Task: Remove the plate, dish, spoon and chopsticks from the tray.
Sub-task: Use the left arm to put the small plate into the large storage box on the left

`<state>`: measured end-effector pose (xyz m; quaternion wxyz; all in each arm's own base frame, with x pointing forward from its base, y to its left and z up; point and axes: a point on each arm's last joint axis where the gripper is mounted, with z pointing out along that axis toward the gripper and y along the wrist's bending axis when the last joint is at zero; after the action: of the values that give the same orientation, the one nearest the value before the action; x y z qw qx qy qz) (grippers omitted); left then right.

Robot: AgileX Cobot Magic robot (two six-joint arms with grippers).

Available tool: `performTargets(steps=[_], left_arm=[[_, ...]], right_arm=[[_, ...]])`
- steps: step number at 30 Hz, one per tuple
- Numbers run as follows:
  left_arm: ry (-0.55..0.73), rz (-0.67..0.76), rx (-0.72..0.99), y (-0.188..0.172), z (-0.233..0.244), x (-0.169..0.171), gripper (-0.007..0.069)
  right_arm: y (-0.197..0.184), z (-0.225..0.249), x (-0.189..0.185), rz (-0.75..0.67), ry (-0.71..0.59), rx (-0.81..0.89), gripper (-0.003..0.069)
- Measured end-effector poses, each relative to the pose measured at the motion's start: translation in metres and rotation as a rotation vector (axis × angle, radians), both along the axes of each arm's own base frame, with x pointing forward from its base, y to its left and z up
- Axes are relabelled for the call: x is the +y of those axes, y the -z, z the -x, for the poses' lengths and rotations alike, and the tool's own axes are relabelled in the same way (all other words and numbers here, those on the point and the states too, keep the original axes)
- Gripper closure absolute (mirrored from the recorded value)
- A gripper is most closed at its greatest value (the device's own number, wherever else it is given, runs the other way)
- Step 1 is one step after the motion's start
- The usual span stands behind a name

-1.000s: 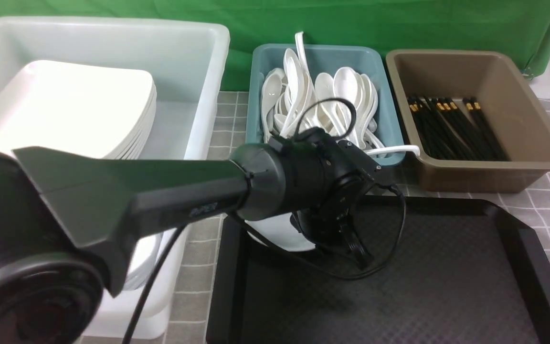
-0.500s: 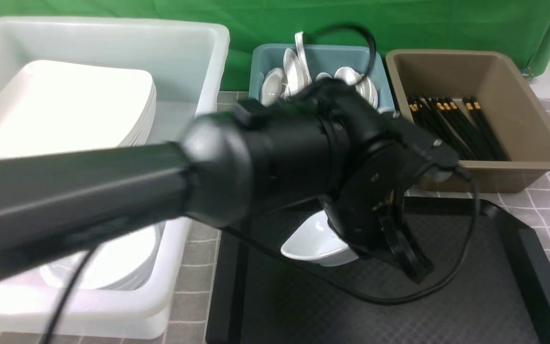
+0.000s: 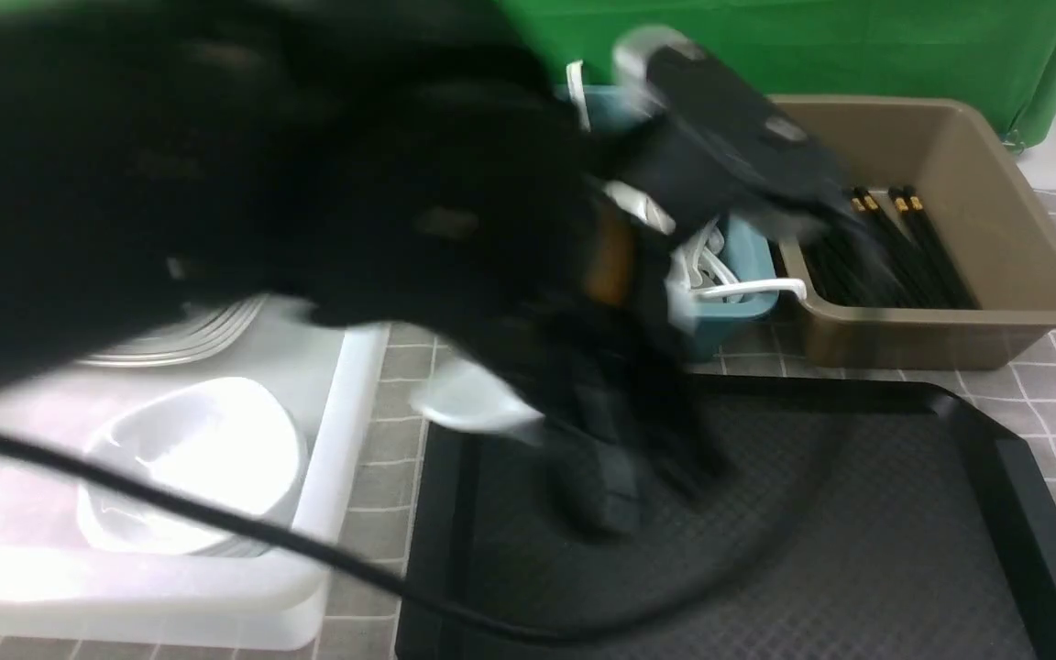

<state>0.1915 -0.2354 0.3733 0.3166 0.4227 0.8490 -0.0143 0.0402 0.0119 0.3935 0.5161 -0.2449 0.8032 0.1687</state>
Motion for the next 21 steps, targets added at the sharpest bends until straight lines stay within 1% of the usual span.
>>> performTargets(steps=[1,4,5,7,9,10,12,15,21], left_arm=[[-0.008,-0.005,-0.012,-0.001,0.000,0.005,0.0597],[-0.113,-0.048,-0.067,-0.005,-0.008,0.046,0.0597],[-0.165,-0.066,-0.070,-0.001,-0.011,0.064,0.0597],[-0.225,-0.096,-0.054,0.009,-0.014,0.084,0.0597],[-0.302,-0.139,-0.019,0.028,-0.019,0.108,0.0597],[-0.308,-0.144,-0.014,0.030,-0.020,0.110,0.0597],[-0.328,-0.173,0.008,0.056,-0.026,0.124,0.0597],[-0.313,-0.168,0.009,0.086,-0.034,0.130,0.0597],[-0.314,-0.220,0.043,0.115,-0.049,0.133,0.0597]], right_arm=[[0.000,0.000,0.000,-0.003,-0.001,-0.003,0.0568],[-0.001,0.000,0.001,-0.010,-0.004,-0.011,0.0568],[-0.001,0.000,0.001,-0.011,-0.004,-0.011,0.0568],[-0.001,0.000,0.001,-0.017,-0.001,-0.007,0.0568],[-0.001,0.000,0.001,-0.021,0.002,-0.004,0.0568],[-0.001,0.000,0.001,-0.021,0.002,-0.004,0.0568],[-0.001,0.000,0.001,-0.022,0.002,-0.003,0.0568],[-0.001,0.000,0.001,-0.024,0.002,-0.001,0.0568],[-0.001,0.000,0.001,-0.029,-0.003,0.006,0.0568]])
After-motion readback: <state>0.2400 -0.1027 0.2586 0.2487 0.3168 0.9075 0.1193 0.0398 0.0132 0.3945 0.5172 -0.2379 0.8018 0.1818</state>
